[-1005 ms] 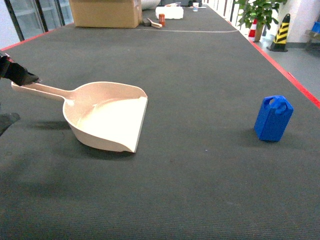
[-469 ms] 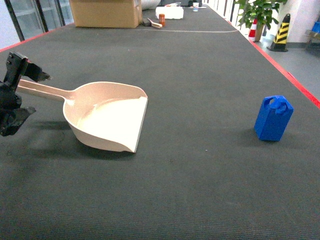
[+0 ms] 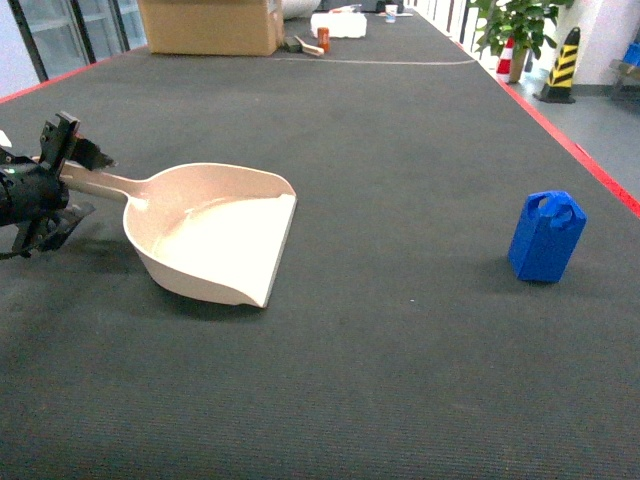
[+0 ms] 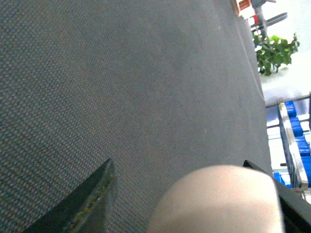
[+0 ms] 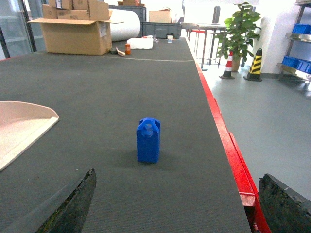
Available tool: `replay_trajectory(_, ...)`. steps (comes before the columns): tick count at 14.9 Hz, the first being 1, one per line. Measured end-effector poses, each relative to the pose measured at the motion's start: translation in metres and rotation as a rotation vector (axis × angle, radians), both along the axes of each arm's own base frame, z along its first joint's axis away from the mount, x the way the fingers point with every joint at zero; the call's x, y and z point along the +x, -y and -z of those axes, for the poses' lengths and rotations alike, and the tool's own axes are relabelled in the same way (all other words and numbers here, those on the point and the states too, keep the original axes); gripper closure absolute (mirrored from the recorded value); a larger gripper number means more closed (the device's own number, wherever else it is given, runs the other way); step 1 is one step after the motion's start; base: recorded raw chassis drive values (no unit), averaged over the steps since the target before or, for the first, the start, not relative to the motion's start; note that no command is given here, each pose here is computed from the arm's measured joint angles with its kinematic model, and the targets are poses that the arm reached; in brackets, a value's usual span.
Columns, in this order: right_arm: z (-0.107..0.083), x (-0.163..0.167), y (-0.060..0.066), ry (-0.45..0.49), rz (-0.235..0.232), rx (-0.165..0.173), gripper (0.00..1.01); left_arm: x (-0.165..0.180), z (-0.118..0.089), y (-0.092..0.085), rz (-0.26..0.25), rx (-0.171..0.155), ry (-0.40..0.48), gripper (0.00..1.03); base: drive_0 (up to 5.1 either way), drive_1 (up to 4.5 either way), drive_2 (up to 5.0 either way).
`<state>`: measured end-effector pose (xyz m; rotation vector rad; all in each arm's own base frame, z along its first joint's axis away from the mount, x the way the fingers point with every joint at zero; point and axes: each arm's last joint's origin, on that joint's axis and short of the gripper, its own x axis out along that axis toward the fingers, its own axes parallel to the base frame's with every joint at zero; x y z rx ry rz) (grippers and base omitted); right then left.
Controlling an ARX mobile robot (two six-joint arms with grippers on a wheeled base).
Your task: Place part in tray to right shelf
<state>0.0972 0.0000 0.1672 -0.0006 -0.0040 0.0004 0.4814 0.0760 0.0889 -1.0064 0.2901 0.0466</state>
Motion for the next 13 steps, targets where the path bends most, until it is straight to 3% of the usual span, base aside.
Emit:
replay_trajectory(3,0.000,0.000,0.000,0.000,0.000,0.000,0.03,-0.004,0.000,0.004,0.049,-0.065,0.057,0.62,0.0,0.00,0.0)
replay_trajectory(4,0.000,0.000,0.000,0.000,0.000,0.000,0.03,-0.007,0.003,0.012,0.084,-0.103,0.075,0.75,0.0,0.00,0.0)
replay_trajectory(5,0.000,0.000,0.000,0.000,0.000,0.000,0.03,-0.008,-0.007,0.022,0.119,-0.173,0.135,0.85,0.0,0.00,0.0)
replay_trajectory(7,0.000,0.000,0.000,0.000,0.000,0.000,0.03,-0.020,-0.027,0.046,0.199,-0.208,0.212,0.87,0.0,0.00,0.0)
replay_trajectory(9,0.000,0.000,0.000,0.000,0.000,0.000,0.03,-0.042,-0.057,0.086,0.285,-0.276,0.316,0.88,0.0,0.00,0.0)
replay_trajectory(11,0.000,0.000,0.000,0.000,0.000,0.000,0.03,-0.065,-0.091,0.114,0.362,-0.336,0.422,0.88,0.0,0.00,0.0)
replay_trajectory(13,0.000,0.000,0.000,0.000,0.000,0.000,0.03,-0.084,-0.097,0.133,0.393,-0.383,0.405,0.88,0.0,0.00,0.0)
